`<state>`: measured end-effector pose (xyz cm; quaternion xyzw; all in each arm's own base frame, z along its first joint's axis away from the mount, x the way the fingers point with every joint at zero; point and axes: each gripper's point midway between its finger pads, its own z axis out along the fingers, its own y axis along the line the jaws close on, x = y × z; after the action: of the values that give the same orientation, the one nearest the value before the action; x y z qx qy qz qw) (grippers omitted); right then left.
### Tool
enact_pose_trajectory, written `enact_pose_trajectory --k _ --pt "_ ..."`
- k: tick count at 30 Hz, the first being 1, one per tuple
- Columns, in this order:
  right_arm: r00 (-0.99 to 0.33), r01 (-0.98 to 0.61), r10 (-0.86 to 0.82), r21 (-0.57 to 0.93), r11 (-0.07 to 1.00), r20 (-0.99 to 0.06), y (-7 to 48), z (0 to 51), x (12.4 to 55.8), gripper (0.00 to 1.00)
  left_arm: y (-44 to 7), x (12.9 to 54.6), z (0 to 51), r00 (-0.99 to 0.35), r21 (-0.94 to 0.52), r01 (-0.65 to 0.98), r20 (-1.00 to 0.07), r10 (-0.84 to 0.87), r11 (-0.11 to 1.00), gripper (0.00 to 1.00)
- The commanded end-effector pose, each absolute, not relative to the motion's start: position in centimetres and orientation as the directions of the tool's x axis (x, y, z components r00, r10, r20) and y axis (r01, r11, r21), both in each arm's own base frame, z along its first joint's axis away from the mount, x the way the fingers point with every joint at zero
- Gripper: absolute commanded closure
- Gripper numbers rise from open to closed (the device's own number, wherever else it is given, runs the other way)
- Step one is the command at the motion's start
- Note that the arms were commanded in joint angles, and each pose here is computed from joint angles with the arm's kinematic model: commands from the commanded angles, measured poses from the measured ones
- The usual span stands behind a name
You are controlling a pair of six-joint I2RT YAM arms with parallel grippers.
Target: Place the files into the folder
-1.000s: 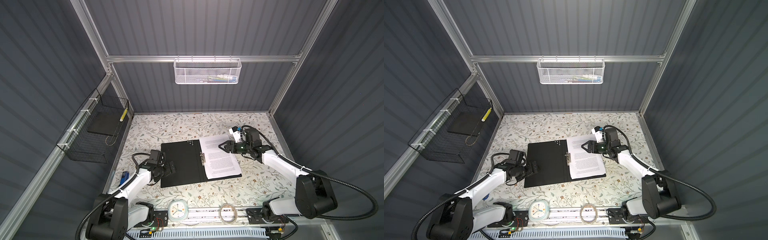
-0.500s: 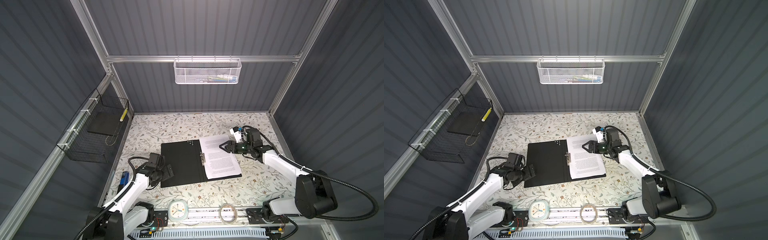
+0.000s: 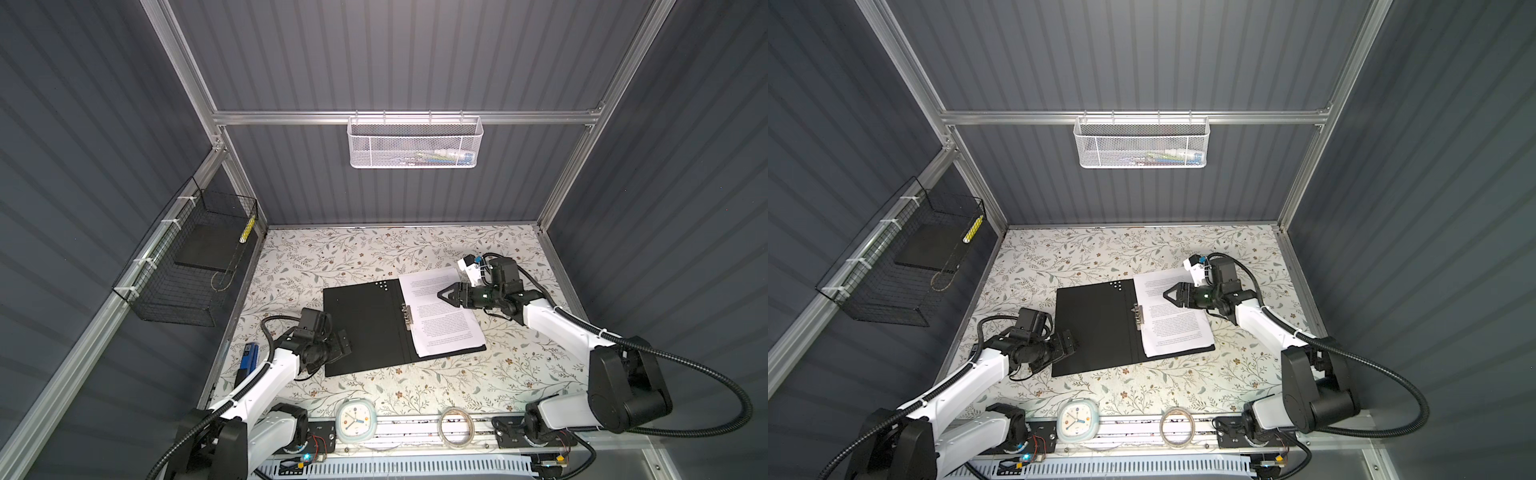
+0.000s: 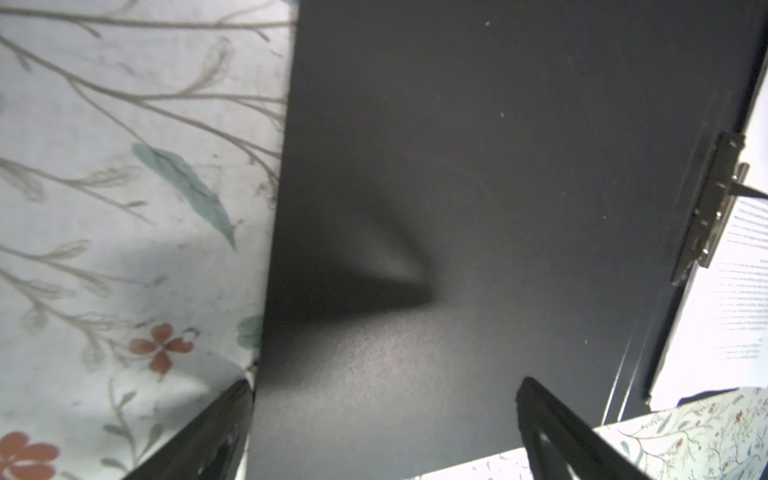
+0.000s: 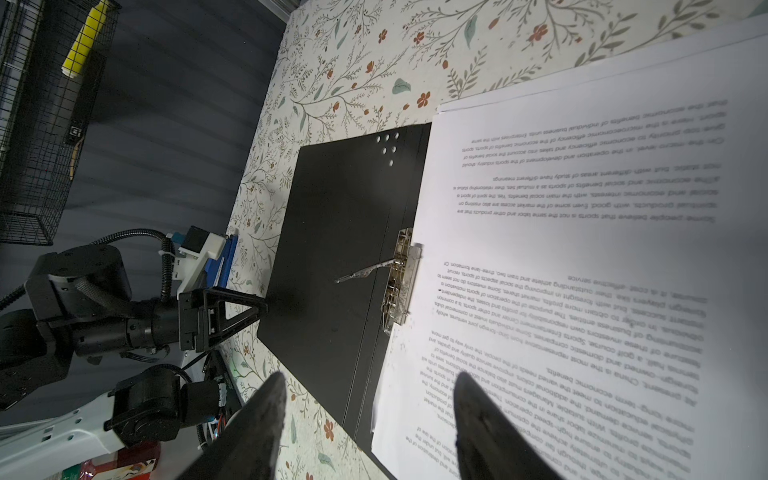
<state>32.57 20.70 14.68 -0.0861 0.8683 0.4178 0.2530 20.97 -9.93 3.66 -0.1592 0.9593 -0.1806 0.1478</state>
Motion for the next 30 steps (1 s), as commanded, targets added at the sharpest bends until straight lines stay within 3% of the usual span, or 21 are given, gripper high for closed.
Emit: enact_pose_trajectory --k 1,7,13,17,23,26,28,30 --pt "-0.861 -0.372 0.043 0.684 0.628 -0.507 21.1 14.9 32.8 0.36 -10.8 19.5 3.1 -0.905 -0.425 -0.286 -0.175 -0.387 0.859 0.01" --pt "-0.875 -0.365 0.02 0.688 0.627 -0.483 21.7 14.7 33.3 0.36 -13.4 18.6 2.8 -0.907 -0.456 -0.248 -0.201 -0.37 0.855 0.01" --pt "-0.884 -0.378 -0.056 0.639 0.67 -0.465 22.6 14.2 33.0 0.37 -11.2 19.2 4.5 -0.901 -0.285 -0.242 -0.287 -0.324 0.927 0.01" --pt "-0.889 -0.384 -0.098 0.613 0.69 -0.447 23.2 14.0 32.8 0.38 -11.6 22.4 8.5 -0.88 -0.245 -0.153 -0.407 -0.244 0.957 0.01" --pt "-0.917 -0.361 -0.156 0.598 0.716 -0.368 24.4 12.8 32.7 0.42 -16.4 28.1 11.3 -0.863 -0.277 0.056 -0.497 -0.093 0.959 0.04" --pt "-0.927 -0.351 -0.178 0.597 0.721 -0.331 25.2 12.2 32.7 0.44 -18.6 30.4 11.4 -0.842 -0.302 0.134 -0.537 -0.053 0.944 0.28" --pt "-0.931 -0.347 -0.193 0.592 0.727 -0.309 25.7 11.7 32.7 0.45 -19.7 31.6 11.1 -0.835 -0.317 0.173 -0.549 -0.032 0.933 0.55" --pt "-0.933 -0.348 -0.21 0.587 0.731 -0.291 26.4 11.4 32.7 0.47 -20.4 32.6 10.1 -0.844 -0.335 0.193 -0.537 -0.018 0.922 0.91"
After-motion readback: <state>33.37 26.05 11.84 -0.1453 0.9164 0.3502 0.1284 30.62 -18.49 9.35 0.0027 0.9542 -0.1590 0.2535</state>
